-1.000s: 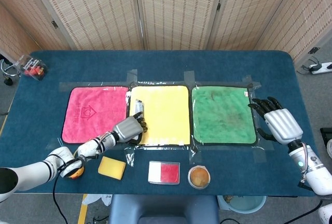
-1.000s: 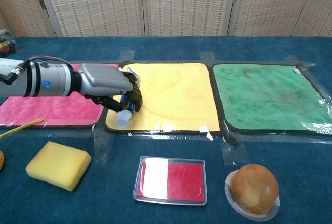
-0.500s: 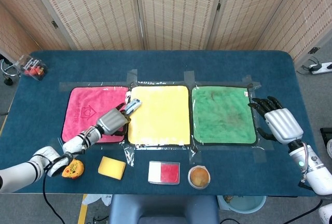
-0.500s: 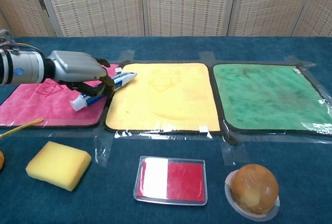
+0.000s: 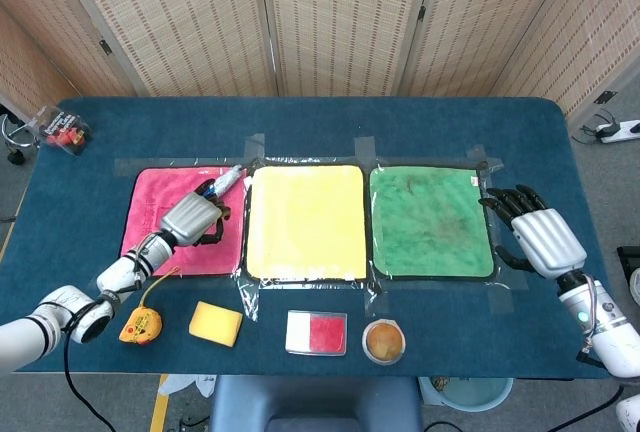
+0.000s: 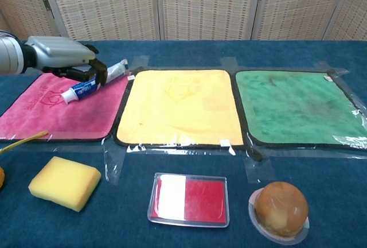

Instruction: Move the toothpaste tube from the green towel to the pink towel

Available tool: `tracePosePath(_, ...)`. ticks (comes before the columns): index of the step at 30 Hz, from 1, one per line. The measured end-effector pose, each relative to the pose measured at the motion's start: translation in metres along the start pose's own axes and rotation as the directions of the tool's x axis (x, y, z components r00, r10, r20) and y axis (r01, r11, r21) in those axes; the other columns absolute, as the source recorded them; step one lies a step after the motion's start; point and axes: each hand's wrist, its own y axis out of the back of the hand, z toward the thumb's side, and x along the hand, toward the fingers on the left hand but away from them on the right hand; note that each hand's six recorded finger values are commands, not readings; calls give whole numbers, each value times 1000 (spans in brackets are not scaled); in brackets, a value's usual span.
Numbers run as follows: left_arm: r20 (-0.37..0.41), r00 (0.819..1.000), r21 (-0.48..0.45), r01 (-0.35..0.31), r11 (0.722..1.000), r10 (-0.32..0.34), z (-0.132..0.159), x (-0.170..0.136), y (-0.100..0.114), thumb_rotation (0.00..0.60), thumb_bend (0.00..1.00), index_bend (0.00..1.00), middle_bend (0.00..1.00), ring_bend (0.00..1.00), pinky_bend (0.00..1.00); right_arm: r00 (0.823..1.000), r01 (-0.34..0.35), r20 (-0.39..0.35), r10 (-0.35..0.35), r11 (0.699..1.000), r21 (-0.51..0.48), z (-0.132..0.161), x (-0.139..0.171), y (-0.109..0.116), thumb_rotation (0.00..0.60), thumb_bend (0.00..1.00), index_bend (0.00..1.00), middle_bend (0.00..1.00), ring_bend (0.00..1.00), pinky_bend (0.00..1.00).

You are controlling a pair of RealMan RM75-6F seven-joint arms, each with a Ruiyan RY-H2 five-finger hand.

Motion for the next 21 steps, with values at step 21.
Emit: tracePosePath(21, -73, 997, -55, 32, 998, -36, 19, 40, 0, 0, 852, 54, 85, 34, 3, 1000, 5, 11, -5, 1000, 0, -1, 11, 2, 600, 383, 147, 124, 110, 76)
